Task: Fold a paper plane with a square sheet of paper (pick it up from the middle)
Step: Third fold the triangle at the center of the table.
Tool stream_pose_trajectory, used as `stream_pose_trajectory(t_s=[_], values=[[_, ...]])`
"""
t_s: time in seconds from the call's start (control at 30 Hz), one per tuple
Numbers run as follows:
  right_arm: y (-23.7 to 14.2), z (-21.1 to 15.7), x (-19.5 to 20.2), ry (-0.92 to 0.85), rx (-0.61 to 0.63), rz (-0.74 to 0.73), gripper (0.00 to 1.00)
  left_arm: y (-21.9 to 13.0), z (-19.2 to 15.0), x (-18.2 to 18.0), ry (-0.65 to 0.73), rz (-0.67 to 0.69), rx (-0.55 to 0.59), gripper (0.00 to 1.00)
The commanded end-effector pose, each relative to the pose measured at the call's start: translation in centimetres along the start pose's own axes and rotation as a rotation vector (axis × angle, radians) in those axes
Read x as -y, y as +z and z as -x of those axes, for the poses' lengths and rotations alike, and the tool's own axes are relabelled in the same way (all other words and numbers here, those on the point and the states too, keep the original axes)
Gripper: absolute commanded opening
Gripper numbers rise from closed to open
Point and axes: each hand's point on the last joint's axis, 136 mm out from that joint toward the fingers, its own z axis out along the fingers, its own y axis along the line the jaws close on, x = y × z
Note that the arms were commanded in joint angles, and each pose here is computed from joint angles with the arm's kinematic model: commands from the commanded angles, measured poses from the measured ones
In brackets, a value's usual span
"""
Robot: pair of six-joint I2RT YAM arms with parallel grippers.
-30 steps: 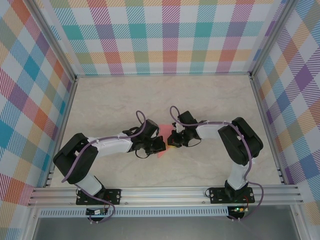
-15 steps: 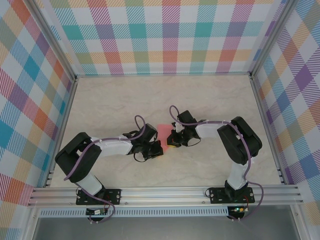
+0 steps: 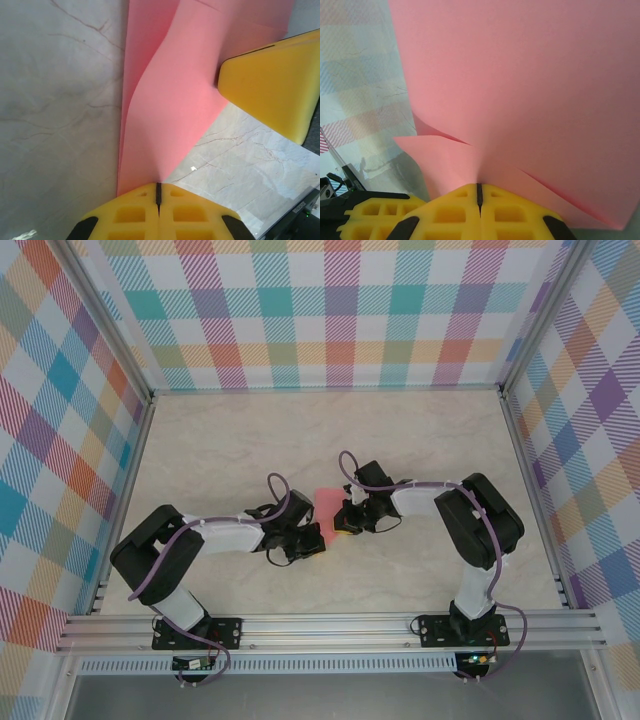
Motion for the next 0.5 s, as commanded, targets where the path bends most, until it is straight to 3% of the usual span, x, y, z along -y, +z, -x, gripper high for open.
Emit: stream_pose_trajectory(t_s=[0.0, 0.37, 0.47], values=[[1.3, -1.9, 5.0, 0.071, -0.048, -0.172, 0.00, 0.7, -0.9, -2.6, -0.040, 0.060, -0.018, 0.00], [1.3, -2.3, 6.0, 0.080, -0.064, -0.218, 0.00, 1.2, -3.0, -6.2, -0.094, -0.021, -0.018, 0.00], [1.3, -2.3, 6.0, 0.080, -0.064, -0.218, 0.00, 0.6, -3.0, -5.6, -0.081, -0.068, -0.006, 0.00]])
